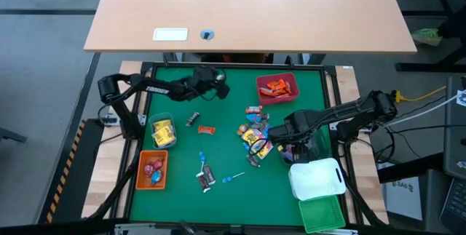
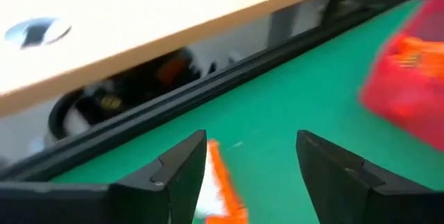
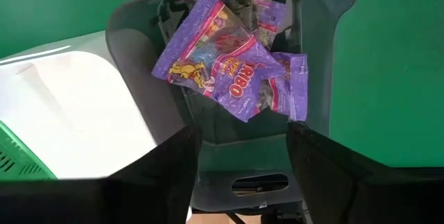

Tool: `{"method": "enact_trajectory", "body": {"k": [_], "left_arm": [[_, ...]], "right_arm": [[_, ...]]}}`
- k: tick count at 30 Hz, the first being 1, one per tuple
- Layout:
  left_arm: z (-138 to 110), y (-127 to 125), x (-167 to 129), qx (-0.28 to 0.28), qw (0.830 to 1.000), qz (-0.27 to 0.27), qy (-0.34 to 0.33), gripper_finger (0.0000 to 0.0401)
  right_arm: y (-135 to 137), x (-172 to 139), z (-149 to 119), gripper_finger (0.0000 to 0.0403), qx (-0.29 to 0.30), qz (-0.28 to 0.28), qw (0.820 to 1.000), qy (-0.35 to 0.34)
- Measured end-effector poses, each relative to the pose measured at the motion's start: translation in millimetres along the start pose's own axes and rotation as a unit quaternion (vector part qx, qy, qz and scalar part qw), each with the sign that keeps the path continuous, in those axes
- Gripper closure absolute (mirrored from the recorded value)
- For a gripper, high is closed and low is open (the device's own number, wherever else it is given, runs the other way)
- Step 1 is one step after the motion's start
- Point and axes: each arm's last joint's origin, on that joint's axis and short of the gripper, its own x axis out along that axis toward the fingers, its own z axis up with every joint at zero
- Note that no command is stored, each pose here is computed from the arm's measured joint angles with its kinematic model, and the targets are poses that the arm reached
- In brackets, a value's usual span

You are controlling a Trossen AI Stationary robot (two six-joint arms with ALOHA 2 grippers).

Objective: Sort candy
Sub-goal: Put the orange chocolate bar into the red bin

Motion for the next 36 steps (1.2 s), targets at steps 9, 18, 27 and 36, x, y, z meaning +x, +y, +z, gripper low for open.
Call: {"method": "enact_trajectory", "body": {"k": [9, 18, 27, 36], "left_arm": [[1.2, 18.1, 7.5, -0.013, 1.000, 0.006, 0.022, 0.0194], [-25.1, 15.0, 26.9, -0.013, 0.998, -0.005, 0.062, 0.0195], [-43.0, 16.4, 37.2, 0.001, 0.996, 0.008, 0.091, 0.0195], [-43.3, 15.9, 36.9, -0.003, 0.995, 0.002, 0.095, 0.0202]], "right_arm": [[0.0, 0.0, 0.1, 0.0186, 0.000, 0.000, 1.000, 0.000], [0.2, 0.0, 0.9, 0.0187, -0.001, 0.000, 1.000, -0.004], [1.2, -0.1, 5.0, 0.0187, -0.003, 0.005, 1.000, -0.026], [1.8, -0.3, 7.5, 0.0187, -0.005, 0.008, 0.999, -0.039]]}}
